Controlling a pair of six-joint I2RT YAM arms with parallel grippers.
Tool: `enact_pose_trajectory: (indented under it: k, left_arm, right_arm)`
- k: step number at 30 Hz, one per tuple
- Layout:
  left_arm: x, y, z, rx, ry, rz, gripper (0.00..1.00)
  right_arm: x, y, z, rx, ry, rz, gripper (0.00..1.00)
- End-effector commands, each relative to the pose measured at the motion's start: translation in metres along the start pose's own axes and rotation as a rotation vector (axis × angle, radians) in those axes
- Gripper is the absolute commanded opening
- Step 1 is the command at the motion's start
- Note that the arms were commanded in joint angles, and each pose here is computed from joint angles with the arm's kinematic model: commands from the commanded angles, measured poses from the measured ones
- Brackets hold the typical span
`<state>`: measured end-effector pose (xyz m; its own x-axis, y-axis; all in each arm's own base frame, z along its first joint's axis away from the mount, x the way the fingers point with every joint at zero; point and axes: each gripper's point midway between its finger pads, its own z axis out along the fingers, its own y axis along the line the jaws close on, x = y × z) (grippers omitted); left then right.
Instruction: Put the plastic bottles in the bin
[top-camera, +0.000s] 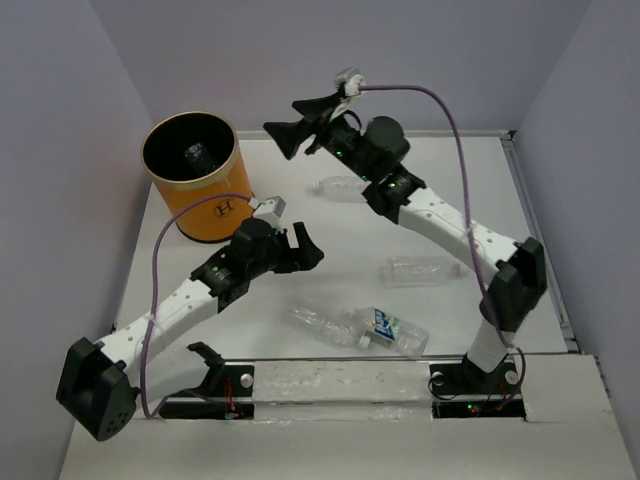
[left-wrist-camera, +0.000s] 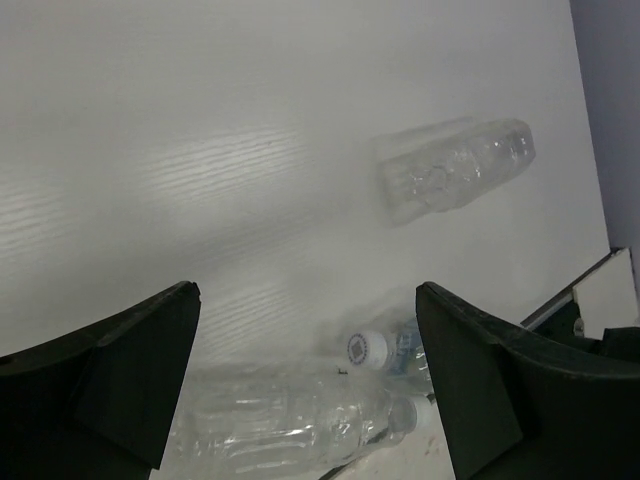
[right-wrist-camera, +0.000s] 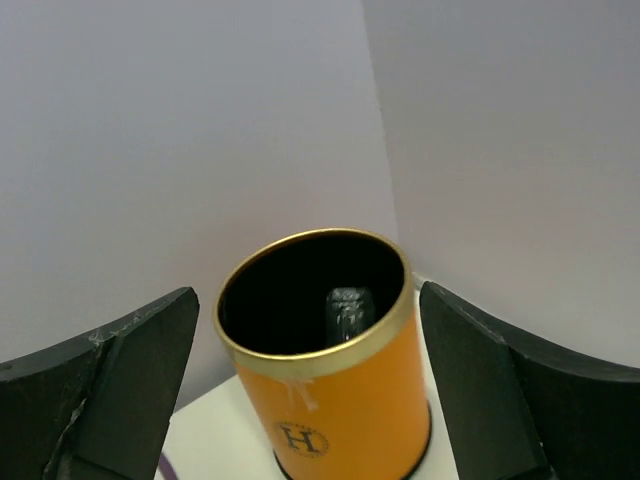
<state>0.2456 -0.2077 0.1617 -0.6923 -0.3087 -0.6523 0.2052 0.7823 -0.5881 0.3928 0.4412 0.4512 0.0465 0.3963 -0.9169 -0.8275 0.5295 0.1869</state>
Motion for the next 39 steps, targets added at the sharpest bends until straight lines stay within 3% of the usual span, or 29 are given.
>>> enact_pose_trajectory:
  k: [1, 2, 3, 4, 5, 6, 7, 10, 12, 14, 15, 18, 19, 25, 35, 39]
  left_arm:
    - [-0.018, -0.061, 0.023, 0.11, -0.042, 0.249, 0.99]
    - [-0.015, -0.081, 0.033, 0.131, -0.024, 0.322, 0.99]
    - [-0.014, -0.093, 0.039, 0.15, -0.021, 0.361, 0.99]
    - [-0.022, -0.115, 0.04, 0.192, -0.042, 0.397, 0.99]
    - [-0.009, -0.127, 0.053, 0.21, -0.004, 0.44, 0.99]
    - [-0.02, -0.156, 0.053, 0.267, -0.035, 0.503, 0.99]
    - [-0.005, -0.156, 0.061, 0.271, 0.001, 0.555, 0.99]
    - [-0.002, -0.22, 0.074, 0.376, -0.022, 0.745, 0.99]
    - [0.032, -0.231, 0.099, 0.401, 0.053, 0.847, 0.99]
    - [0.034, -0.258, 0.109, 0.463, 0.052, 0.934, 0.99]
    - [0.058, -0.252, 0.129, 0.474, 0.13, 0.965, 0.99]
    - [0.08, -0.263, 0.153, 0.507, 0.202, 1.034, 0.99]
    - [0.069, -0.282, 0.155, 0.53, 0.163, 1.043, 0.99]
    - [0.102, -0.266, 0.205, 0.489, 0.272, 1.138, 0.99]
    - [0.147, -0.235, 0.24, 0.465, 0.374, 1.189, 0.99]
    - [0.15, -0.236, 0.244, 0.465, 0.358, 1.186, 0.88]
  right_arm:
    - [-0.072, -0.026, -0.079, 0.1, -0.028, 0.022, 0.94]
    - [-0.045, -0.054, -0.107, 0.198, 0.062, 0.052, 0.94]
    - [-0.051, -0.06, -0.127, 0.246, 0.064, 0.056, 0.94]
    - [-0.091, -0.051, -0.157, 0.272, -0.003, 0.033, 0.94]
    - [-0.072, -0.065, -0.183, 0.347, 0.056, 0.031, 0.94]
    - [-0.082, -0.074, -0.203, 0.437, 0.032, 0.012, 0.94]
    - [-0.089, -0.075, -0.22, 0.489, 0.02, 0.008, 0.94]
    - [-0.117, -0.082, -0.286, 0.672, -0.041, -0.035, 0.94]
    - [-0.133, -0.081, -0.331, 0.771, -0.091, -0.053, 0.94]
    - [-0.147, -0.078, -0.357, 0.819, -0.127, -0.074, 0.93]
    - [-0.156, -0.072, -0.375, 0.835, -0.148, -0.081, 0.93]
    - [-0.174, -0.06, -0.404, 0.852, -0.207, -0.072, 0.93]
    - [-0.177, -0.057, -0.409, 0.843, -0.226, -0.063, 0.93]
    - [-0.184, -0.041, -0.411, 0.768, -0.247, -0.053, 0.92]
    - [-0.166, -0.04, -0.387, 0.698, -0.182, -0.03, 0.92]
    - [-0.158, -0.038, -0.381, 0.67, -0.169, -0.013, 0.91]
